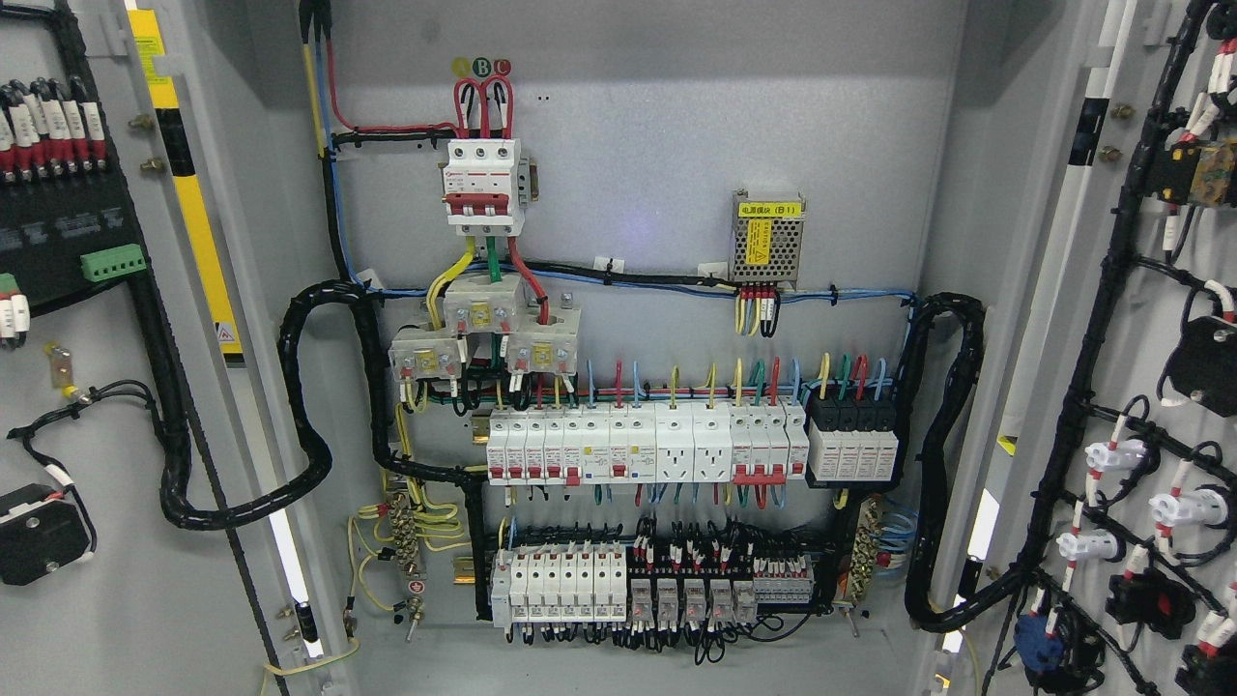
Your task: Open door with both hands
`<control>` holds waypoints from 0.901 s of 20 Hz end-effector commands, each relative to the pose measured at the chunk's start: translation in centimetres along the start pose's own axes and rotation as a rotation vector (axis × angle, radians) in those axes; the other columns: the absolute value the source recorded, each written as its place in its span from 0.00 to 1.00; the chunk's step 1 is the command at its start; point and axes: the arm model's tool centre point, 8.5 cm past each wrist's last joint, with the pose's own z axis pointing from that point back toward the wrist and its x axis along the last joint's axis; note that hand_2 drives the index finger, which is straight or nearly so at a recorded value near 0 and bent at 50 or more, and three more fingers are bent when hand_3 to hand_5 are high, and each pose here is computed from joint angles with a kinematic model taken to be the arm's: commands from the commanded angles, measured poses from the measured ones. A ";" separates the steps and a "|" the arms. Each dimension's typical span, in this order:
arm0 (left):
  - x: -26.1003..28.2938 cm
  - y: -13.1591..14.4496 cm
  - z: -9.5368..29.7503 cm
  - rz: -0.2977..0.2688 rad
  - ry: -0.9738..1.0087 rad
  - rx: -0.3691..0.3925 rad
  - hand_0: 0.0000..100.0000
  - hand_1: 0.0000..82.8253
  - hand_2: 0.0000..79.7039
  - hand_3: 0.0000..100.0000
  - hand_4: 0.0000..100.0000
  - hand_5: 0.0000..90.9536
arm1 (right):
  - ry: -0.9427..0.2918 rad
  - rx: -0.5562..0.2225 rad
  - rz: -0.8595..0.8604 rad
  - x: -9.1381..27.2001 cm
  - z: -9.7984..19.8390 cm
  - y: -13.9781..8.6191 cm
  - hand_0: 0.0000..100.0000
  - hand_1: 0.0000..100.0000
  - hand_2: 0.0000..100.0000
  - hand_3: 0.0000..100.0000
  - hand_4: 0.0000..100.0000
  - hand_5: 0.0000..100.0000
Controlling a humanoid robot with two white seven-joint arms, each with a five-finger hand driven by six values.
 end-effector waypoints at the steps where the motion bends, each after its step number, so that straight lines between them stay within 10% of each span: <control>1: -17.5 -3.2 6.7 -0.026 0.565 0.045 0.12 0.67 0.00 0.00 0.00 0.00 | 0.608 -0.155 -0.077 -15.1 11.0 -0.6 0.00 0.50 0.04 0.00 0.00 0.00; 11: -23.2 -4.6 11.2 0.034 0.930 0.114 0.12 0.67 0.00 0.00 0.00 0.00 | 1.024 -0.223 -0.158 -18.6 17.7 -2.1 0.00 0.50 0.04 0.00 0.00 0.00; 18: -24.3 -7.9 12.2 0.172 1.059 -0.052 0.12 0.67 0.00 0.00 0.00 0.00 | 1.171 -0.313 -0.128 -19.4 19.7 -2.4 0.00 0.50 0.04 0.00 0.00 0.00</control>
